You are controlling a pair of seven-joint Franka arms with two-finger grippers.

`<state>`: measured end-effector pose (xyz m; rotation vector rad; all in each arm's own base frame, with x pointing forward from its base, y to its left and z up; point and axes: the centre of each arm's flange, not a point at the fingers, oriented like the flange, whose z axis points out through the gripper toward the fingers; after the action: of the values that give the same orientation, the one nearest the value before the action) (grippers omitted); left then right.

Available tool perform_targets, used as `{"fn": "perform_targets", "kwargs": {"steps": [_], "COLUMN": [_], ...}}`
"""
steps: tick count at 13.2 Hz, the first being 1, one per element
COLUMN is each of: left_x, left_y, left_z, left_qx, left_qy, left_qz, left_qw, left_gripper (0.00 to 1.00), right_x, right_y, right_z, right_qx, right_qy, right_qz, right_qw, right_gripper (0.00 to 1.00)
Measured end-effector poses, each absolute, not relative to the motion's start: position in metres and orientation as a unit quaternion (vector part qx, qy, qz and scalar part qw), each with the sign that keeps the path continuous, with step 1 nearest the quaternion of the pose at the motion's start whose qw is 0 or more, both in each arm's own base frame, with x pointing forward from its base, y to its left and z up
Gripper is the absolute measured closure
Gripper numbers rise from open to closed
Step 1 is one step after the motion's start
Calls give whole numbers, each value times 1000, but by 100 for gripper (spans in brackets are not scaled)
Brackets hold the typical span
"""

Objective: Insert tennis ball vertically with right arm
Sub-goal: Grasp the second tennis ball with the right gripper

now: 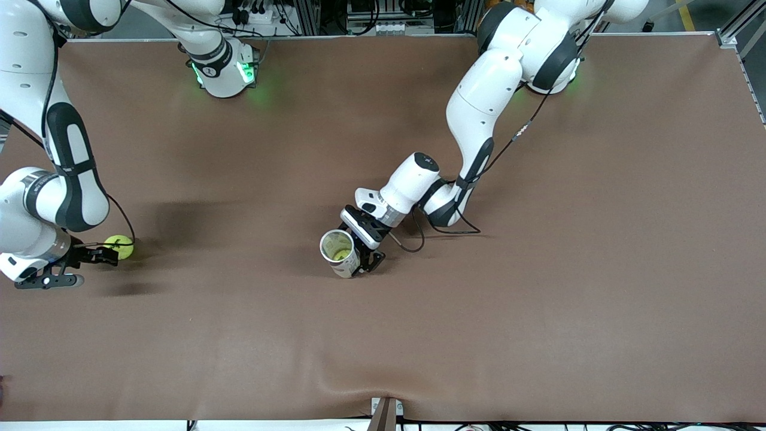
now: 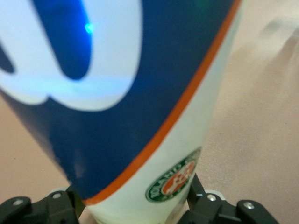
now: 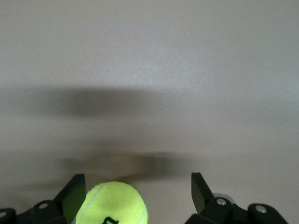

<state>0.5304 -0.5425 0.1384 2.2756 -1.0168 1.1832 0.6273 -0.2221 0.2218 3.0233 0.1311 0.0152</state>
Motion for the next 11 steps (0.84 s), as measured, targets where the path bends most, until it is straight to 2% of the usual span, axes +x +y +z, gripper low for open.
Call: {"fn": "perform_targets", "kwargs": {"steps": [11], "left_x": [531], "left_y": [-543], "left_z": [139], "left_qx": [810], "left_qy": [-362], "left_qz": [421], "left_qw": [190], "left_gripper": [15], "right_x": [610], "right_y": [-217], "right_z": [200], "right_qx": [1000], "right_qy": [2], "right_qz": [-6], "right_qw": [18], "right_gripper": [0]}}
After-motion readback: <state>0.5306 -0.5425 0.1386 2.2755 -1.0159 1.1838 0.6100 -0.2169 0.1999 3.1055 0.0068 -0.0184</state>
